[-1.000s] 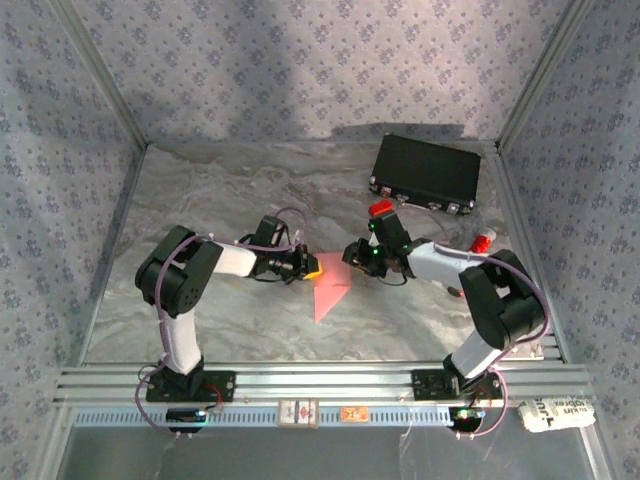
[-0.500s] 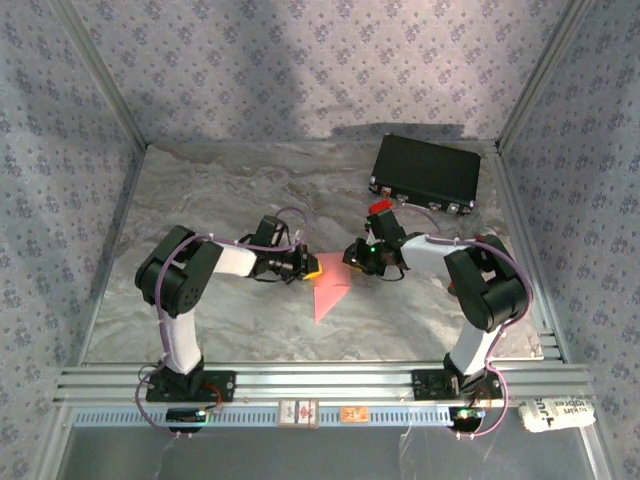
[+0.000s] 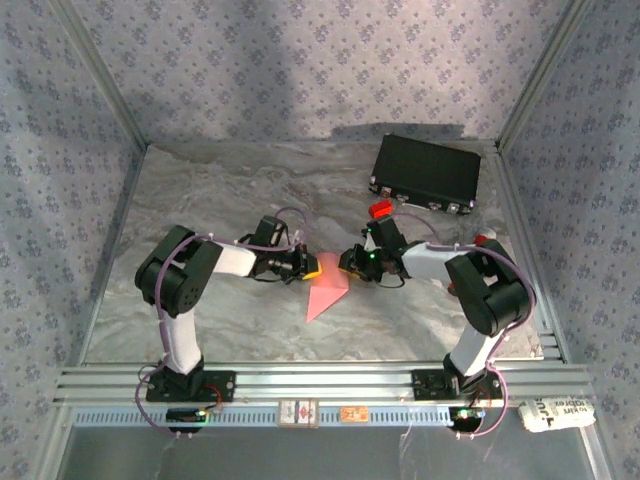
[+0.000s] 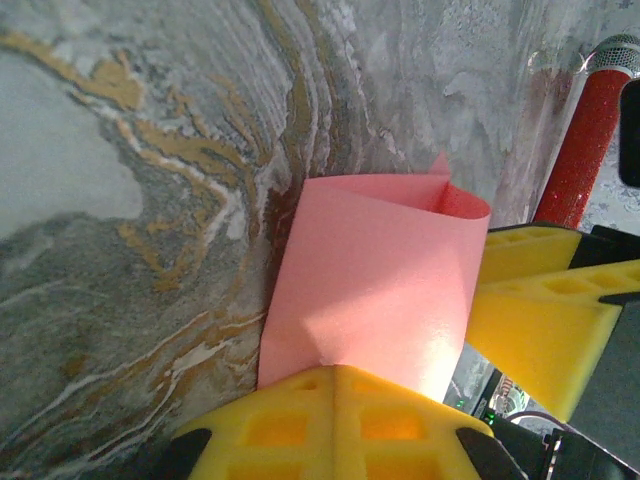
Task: Fold a paper plane with a square sheet of paper (pick it up from the middle)
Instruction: Fold the wing for the fifth time at the center of the table.
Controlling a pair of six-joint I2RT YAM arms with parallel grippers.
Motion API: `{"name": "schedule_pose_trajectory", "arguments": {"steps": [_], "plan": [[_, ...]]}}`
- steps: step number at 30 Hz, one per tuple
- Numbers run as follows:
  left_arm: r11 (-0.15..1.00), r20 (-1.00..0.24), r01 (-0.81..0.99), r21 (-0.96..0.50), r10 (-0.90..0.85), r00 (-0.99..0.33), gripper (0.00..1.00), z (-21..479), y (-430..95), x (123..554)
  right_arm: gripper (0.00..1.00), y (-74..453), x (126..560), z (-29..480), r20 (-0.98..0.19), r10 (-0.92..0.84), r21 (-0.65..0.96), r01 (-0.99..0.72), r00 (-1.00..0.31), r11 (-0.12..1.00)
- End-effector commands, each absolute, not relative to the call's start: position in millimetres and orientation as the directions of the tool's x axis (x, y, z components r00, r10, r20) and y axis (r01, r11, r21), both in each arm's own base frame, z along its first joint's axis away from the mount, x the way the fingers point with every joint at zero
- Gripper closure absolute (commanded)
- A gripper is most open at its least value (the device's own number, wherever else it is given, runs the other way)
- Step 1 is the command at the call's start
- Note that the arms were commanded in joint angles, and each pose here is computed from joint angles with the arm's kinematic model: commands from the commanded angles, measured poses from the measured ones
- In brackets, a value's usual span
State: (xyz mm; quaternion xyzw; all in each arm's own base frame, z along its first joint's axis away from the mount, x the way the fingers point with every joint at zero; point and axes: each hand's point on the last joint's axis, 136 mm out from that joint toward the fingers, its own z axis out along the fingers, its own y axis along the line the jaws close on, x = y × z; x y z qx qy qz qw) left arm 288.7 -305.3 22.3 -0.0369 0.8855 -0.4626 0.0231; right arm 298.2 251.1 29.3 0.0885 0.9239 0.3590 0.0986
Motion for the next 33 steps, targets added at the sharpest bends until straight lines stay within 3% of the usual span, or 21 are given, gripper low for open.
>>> {"name": "schedule_pose_trajectory", "arguments": {"steps": [1, 18, 33], "plan": [[0.642, 0.085, -0.140, -0.753, -0.115, -0.990, 1.00, -7.0, -283.5, 270.8, 0.66, 254.2, 286.2, 38.0, -0.073, 0.223, 0.724, 0.102, -0.972, 0.682], [0.644, 0.084, -0.144, -0.751, -0.123, -0.989, 1.00, -7.1, -282.7, 271.0, 0.59, 257.7, 278.9, 58.9, -0.068, 0.263, 0.803, 0.103, -0.962, 0.586], [0.649, 0.078, -0.140, -0.748, -0.124, -0.989, 1.00, -3.8, -281.4, 270.8, 0.68, 261.5, 286.9, 45.2, -0.067, 0.234, 0.811, 0.084, -0.970, 0.580]]}}
